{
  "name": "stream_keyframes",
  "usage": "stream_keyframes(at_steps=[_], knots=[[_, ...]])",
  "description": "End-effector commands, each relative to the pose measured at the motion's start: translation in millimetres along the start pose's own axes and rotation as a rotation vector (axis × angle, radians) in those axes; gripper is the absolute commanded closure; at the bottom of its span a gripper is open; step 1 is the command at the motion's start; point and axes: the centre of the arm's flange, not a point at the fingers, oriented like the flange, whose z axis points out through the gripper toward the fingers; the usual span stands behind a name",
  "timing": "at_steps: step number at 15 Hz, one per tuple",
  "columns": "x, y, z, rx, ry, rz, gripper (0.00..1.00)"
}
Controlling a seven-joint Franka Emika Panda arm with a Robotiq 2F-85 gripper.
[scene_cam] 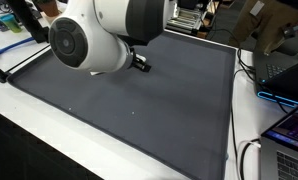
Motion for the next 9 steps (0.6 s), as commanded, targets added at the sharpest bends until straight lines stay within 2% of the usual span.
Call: stream_keyframes(at_steps=[1, 7, 8, 9], knots=[[-4.9, -14.5, -1.8, -0.106, 0.01, -0.071, 0.0], [-22.8, -33.3, 0.1, -0.227, -0.021, -0.303, 0.0], [-16.0, -32.1, -0.5, -0.181, 0.002, -0.242, 0.0], [-17.4, -34.7, -0.6, -0.193, -0.001, -0.268, 0.0]])
